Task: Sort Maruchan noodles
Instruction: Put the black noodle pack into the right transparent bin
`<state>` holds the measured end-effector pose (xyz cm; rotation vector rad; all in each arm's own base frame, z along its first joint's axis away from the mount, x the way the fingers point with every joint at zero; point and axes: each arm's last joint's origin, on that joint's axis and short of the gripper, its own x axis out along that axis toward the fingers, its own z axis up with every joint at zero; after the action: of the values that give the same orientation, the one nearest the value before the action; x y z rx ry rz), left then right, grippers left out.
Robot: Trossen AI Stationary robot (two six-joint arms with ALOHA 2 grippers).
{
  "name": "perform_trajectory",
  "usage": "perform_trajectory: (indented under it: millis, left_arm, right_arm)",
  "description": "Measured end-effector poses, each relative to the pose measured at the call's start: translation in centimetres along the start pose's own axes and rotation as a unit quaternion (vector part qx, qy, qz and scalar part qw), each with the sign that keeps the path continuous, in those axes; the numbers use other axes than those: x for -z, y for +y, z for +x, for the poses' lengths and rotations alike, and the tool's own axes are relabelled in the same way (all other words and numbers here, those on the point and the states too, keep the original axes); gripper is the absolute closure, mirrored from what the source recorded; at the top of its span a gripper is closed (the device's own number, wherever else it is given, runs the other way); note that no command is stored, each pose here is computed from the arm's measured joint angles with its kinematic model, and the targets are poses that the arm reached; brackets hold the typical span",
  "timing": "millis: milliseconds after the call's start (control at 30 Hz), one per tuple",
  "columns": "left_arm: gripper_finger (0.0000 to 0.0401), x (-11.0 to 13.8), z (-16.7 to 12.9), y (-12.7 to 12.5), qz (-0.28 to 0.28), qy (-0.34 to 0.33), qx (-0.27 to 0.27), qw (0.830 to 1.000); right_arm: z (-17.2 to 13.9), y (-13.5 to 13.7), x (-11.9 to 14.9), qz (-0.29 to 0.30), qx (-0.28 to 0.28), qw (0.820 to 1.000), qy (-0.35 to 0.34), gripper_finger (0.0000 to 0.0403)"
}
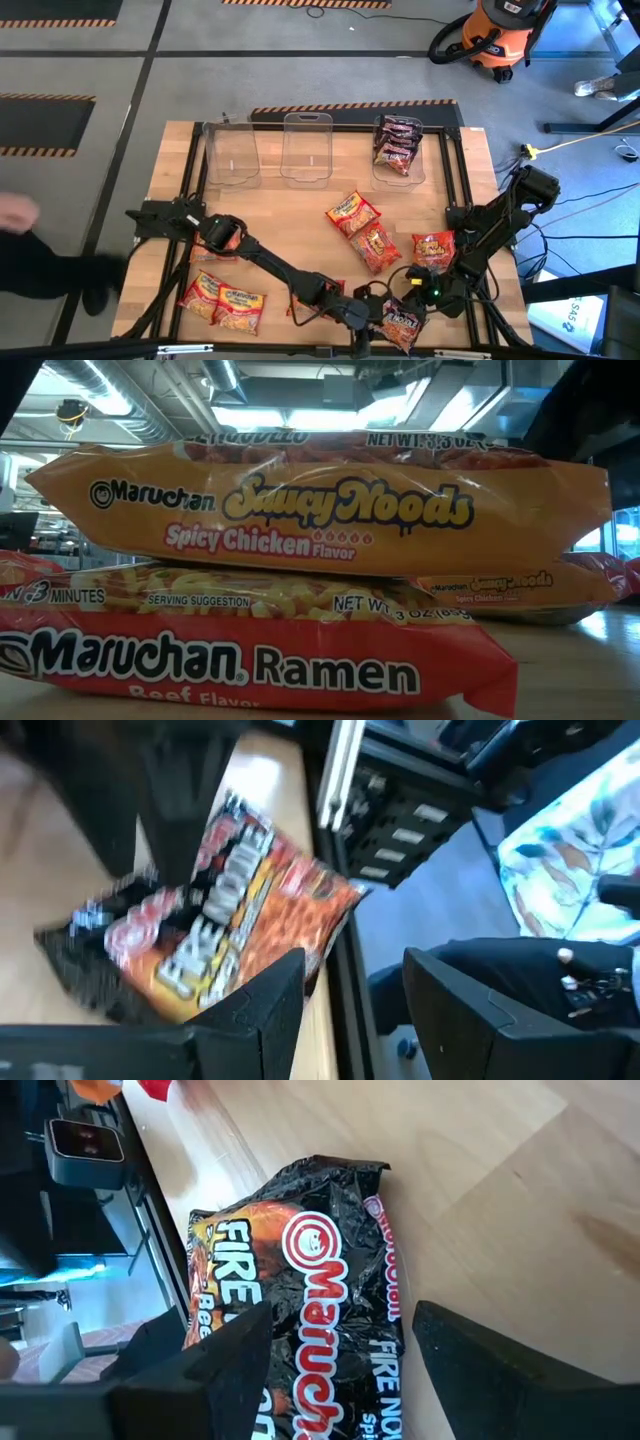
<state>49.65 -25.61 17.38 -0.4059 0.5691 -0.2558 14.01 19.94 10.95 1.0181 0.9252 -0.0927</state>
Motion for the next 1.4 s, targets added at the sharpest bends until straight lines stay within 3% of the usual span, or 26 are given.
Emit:
perform_trajectory:
  millis: [133, 267, 500, 900, 1100, 1400]
  left_arm:
    - [0.0236, 1.7, 1.5, 0.8, -0.022, 0.004, -0.009, 1.0]
    - [0.0236, 4.5, 4.2, 3.2, -0.062, 0.011, -0.017, 0.998]
    - [0.0237, 3.8, 4.8, 4.7, -0.079, 0.0, -0.029, 0.996]
    - [0.0237, 3.5, 4.8, 5.2, -0.08, -0.017, -0.058, 0.995]
    - [0.0236, 3.5, 4.8, 5.3, -0.068, -0.021, -0.064, 0.995]
    - [0.0236, 3.3, 4.8, 5.4, -0.05, -0.036, -0.074, 0.995]
  right_arm:
    - [0.0, 0.0, 0.0, -0.002, 0.0, 1.0, -0.006, 0.0155]
    - [0.0, 0.0, 0.0, -0.003, 0.001, 1.0, -0.009, 0.0155]
    - [0.0, 0.0, 0.0, -0.003, 0.0, 1.0, -0.009, 0.0155]
    - [0.0, 0.2, 0.3, -0.001, -0.004, 0.998, 0.06, 0.0155]
    - [0.0, 0.9, 0.5, -0.005, -0.045, 0.997, 0.061, 0.0155]
    - [0.0, 1.0, 0.2, -0.001, -0.053, 0.999, 0.01, 0.0155]
